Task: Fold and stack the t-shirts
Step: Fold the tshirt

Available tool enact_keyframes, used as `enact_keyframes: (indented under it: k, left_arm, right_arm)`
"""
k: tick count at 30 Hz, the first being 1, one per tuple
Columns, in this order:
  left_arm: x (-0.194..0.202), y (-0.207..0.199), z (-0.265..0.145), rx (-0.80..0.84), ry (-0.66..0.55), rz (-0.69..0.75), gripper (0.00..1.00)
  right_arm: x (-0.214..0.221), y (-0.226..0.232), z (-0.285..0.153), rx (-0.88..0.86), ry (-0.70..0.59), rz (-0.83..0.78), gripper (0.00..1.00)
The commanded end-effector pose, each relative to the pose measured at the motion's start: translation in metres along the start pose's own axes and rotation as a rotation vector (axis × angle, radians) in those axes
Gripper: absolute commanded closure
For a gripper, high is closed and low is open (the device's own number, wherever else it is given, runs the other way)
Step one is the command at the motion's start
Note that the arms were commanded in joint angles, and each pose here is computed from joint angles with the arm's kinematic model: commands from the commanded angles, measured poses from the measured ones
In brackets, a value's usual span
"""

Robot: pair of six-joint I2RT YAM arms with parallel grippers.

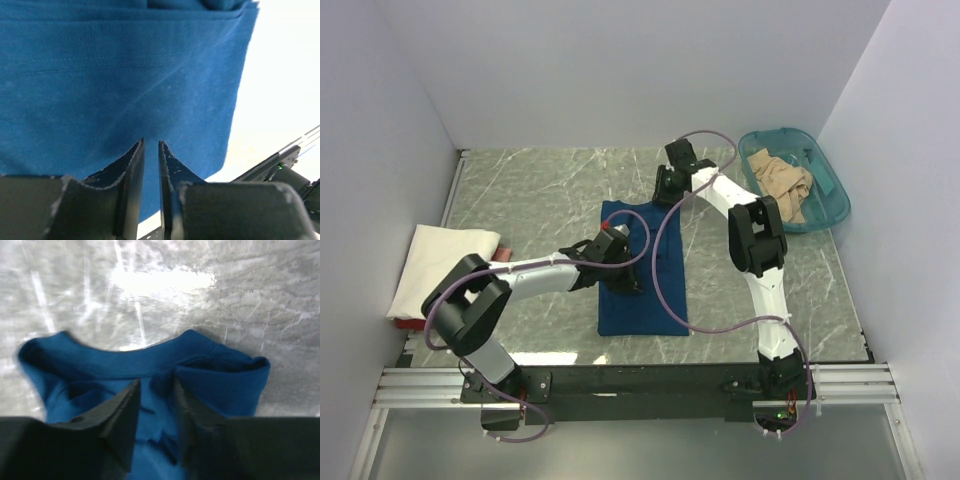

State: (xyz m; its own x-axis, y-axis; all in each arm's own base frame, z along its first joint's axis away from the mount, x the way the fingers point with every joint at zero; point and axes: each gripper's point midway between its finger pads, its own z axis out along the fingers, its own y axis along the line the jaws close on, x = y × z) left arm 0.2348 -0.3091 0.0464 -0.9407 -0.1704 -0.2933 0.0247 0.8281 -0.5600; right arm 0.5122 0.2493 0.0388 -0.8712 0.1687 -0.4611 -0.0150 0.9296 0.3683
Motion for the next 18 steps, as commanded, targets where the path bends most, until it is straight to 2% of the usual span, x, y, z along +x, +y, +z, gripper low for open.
enact_keyframes:
  k: [1,5,10,11,12,13,14,15,16,17,18]
  left_arm:
    - [-0.037,-0.026,-0.029,0.072,-0.12,0.03,0.76]
    - [-0.052,-0.021,-0.049,0.094,-0.162,0.001,0.75]
    - [-0.064,0.005,-0.081,0.062,-0.252,-0.082,0.72]
    - [-0.065,0.012,-0.086,0.05,-0.269,-0.103,0.71]
    - [-0.065,0.018,-0.09,0.04,-0.283,-0.134,0.7]
    - [-0.062,0.03,-0.095,0.025,-0.3,-0.159,0.69]
    - [-0.059,0.034,-0.097,0.026,-0.303,-0.172,0.69]
    - [-0.056,0.038,-0.097,0.028,-0.303,-0.197,0.69]
    - [-0.05,0.044,-0.098,0.035,-0.301,-0.205,0.71]
    - [-0.044,0.043,-0.099,0.052,-0.288,-0.208,0.72]
    - [-0.042,0.042,-0.102,0.076,-0.292,-0.218,0.73]
  right_arm:
    - [-0.051,0.038,-0.064,-0.169,-0.124,0.002,0.58]
    - [-0.069,0.047,-0.103,-0.224,-0.175,0.01,0.49]
    - [-0.065,0.043,-0.155,-0.222,-0.227,0.025,0.49]
    - [-0.046,0.033,-0.15,-0.207,-0.199,0.037,0.49]
    - [-0.045,0.036,-0.174,-0.224,-0.235,0.038,0.49]
    - [-0.036,0.032,-0.18,-0.226,-0.237,0.05,0.49]
    - [-0.008,0.02,-0.169,-0.223,-0.204,0.077,0.5]
    - [-0.002,0.026,-0.194,-0.27,-0.234,0.072,0.5]
    - [0.009,0.022,-0.198,-0.269,-0.235,0.083,0.51]
    - [0.039,0.007,-0.187,-0.254,-0.193,0.117,0.51]
    - [0.051,0.016,-0.206,-0.322,-0.209,0.105,0.52]
